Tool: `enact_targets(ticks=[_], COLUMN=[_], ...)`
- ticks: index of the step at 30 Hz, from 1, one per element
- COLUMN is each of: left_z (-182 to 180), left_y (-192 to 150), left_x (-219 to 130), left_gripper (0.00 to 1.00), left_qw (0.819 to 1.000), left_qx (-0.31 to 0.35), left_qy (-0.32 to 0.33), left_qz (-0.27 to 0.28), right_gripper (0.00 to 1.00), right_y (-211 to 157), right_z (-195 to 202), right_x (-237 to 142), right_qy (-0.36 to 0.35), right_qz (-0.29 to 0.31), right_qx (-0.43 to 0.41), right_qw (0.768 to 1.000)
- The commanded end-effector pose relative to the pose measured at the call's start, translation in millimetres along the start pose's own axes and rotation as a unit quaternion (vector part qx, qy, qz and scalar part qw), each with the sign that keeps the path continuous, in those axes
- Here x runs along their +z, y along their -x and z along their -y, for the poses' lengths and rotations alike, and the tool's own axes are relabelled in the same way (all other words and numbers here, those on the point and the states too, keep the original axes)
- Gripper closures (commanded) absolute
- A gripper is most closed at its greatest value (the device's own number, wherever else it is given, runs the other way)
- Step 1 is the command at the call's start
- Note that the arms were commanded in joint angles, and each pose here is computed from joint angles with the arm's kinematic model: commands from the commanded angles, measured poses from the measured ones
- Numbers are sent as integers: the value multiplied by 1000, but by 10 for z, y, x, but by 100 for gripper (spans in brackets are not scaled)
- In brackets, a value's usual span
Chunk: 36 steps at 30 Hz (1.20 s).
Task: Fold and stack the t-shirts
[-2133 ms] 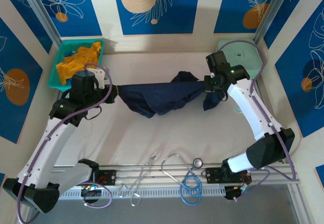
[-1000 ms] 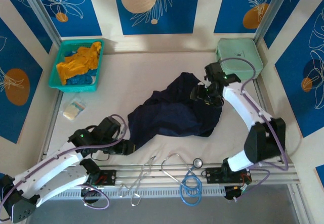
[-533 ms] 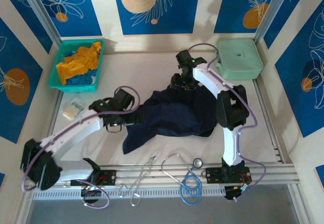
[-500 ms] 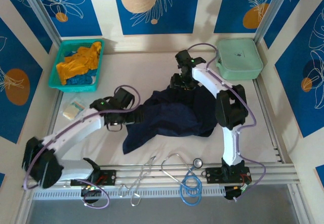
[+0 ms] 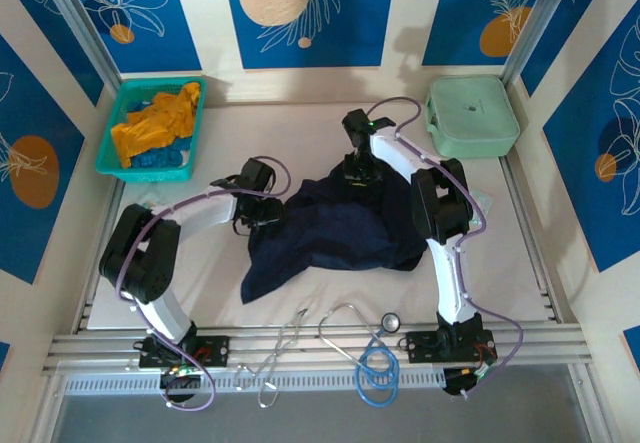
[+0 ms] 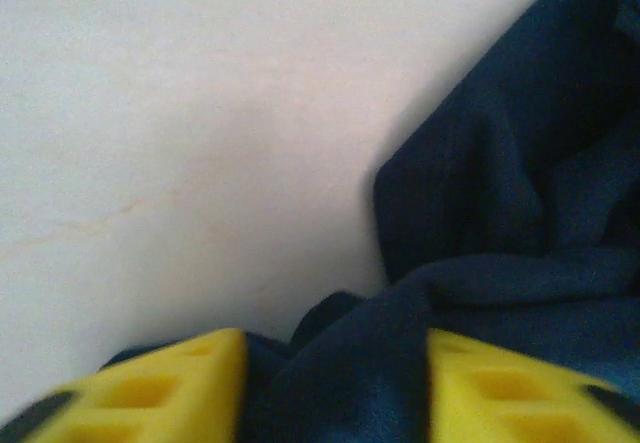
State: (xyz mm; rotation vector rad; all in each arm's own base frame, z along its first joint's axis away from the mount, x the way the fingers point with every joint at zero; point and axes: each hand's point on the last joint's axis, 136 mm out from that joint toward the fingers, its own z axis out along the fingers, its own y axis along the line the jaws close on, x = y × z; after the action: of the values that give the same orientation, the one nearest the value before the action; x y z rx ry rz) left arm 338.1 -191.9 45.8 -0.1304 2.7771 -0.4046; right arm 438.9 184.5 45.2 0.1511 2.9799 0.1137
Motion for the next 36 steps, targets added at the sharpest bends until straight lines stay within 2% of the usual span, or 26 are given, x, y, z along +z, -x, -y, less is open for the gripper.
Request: enact_targets(ticks=[1, 4, 9, 15, 21, 24, 32, 36], left_z=[117, 80, -74, -448, -632, -676, -895, -878], left_y=[173, 242, 305, 245, 269, 229, -58, -96], left_x=[-11, -141, -572, -987, -1158, -1099, -879, -834], left_gripper=[97, 100, 100, 100, 100, 100, 100, 100], left_qw=[999, 998, 993, 981, 970, 970, 972, 975], left_qx=[9, 7, 16, 27, 38, 42, 31, 35], left_qy=[-26, -18, 16, 92, 137, 147, 166, 159], left_qz=[31, 59, 115, 166, 198, 189, 163, 154], right_gripper=[100, 100, 100, 100, 100, 100, 100, 100], right_y=[161, 358, 694, 1095, 1408, 1494, 1547, 1509], right_z=[-18, 22, 109, 473, 691, 718, 632, 490], right_x=[-403, -730, -1301, -1739, -1846, -1794, -1553, -1729], right_qy=[25, 56, 130, 147, 185, 187, 209, 233], right_qz=[33, 66, 115, 173, 179, 174, 143, 150], right_qx=[11, 25, 65, 137, 199, 210, 207, 182], right_qw=[999, 996, 983, 964, 946, 944, 945, 944])
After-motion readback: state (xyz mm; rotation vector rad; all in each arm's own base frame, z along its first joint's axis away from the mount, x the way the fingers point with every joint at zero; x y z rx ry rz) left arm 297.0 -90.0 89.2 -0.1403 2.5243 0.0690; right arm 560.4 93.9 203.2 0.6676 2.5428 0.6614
